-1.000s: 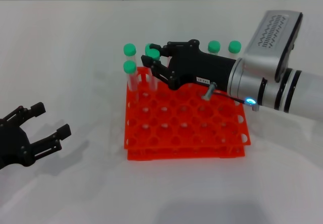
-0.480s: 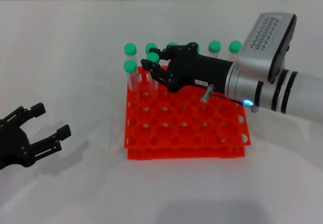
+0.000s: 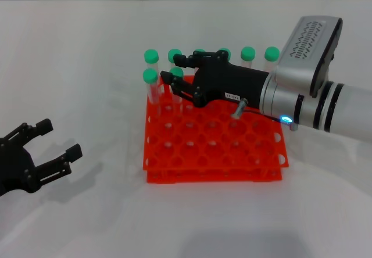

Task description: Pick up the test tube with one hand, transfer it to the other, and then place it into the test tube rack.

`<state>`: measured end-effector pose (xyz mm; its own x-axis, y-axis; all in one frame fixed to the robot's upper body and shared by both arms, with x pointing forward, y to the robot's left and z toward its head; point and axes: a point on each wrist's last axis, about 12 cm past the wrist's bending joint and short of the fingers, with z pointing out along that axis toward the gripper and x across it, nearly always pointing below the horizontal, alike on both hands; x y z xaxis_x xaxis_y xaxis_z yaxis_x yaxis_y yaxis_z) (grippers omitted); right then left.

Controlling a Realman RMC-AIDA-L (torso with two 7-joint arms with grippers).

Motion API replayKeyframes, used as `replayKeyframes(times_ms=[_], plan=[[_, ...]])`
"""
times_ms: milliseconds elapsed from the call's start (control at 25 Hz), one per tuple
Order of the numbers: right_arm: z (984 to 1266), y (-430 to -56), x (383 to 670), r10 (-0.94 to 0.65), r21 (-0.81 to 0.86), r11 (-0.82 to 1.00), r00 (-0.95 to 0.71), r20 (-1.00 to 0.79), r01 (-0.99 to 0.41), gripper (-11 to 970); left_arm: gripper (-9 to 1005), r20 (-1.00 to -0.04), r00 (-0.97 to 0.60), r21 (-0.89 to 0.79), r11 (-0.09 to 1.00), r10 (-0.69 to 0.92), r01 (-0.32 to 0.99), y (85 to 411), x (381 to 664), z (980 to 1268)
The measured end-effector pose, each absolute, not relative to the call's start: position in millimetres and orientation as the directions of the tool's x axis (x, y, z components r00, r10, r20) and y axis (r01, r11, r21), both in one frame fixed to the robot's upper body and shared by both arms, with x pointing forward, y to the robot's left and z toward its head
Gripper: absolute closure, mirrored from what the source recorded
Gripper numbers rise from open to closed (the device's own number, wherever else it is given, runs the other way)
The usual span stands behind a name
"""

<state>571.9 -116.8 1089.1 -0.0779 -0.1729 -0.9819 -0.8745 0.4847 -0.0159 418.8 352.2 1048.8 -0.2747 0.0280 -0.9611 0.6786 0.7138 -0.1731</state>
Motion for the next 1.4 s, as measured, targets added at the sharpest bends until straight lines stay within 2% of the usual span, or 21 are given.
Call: replayKeyframes(times_ms=[160, 560, 800, 1040, 1160, 1400], plan=[[1090.3, -116.2, 572.2, -0.17, -0.017, 0.483, -0.075, -0.983, -0.875, 524, 102, -0.961, -0.274, -0.173, 0.713, 0.028, 0.679, 352.1, 419.0, 1048.9], [1103.5, -118.9, 564.8, -0.111, -0.013, 0.409, -0.036, -0.993, -0.912, 494, 102, -0.963, -0.269, -0.17, 0.713, 0.027, 0.681, 352.4, 419.1, 1050.1], [1112.1, -160.7, 560.2, -0.058, -0.004, 0.379, -0.02, -0.998, -0.925, 482, 102, -0.965, -0.259, -0.163, 0.703, 0.031, 0.692, 350.1, 425.0, 1052.1], [1100.3, -210.5, 554.3, -0.116, -0.012, 0.384, -0.035, -0.993, -0.923, 471, 102, -0.965, -0.26, -0.172, 0.687, 0.025, 0.706, 346.6, 434.1, 1053.5], [1091.2, -227.6, 548.9, -0.158, -0.008, 0.38, -0.056, -0.986, -0.925, 265, 102, -0.96, -0.276, -0.184, 0.666, 0.034, 0.723, 344.9, 439.6, 1054.3], [1081.4, -248.6, 538.4, -0.174, 0.037, 0.343, -0.103, -0.979, -0.938, 221, 102, -0.953, -0.298, -0.199, 0.616, 0.061, 0.763, 341.9, 448.1, 1058.2]])
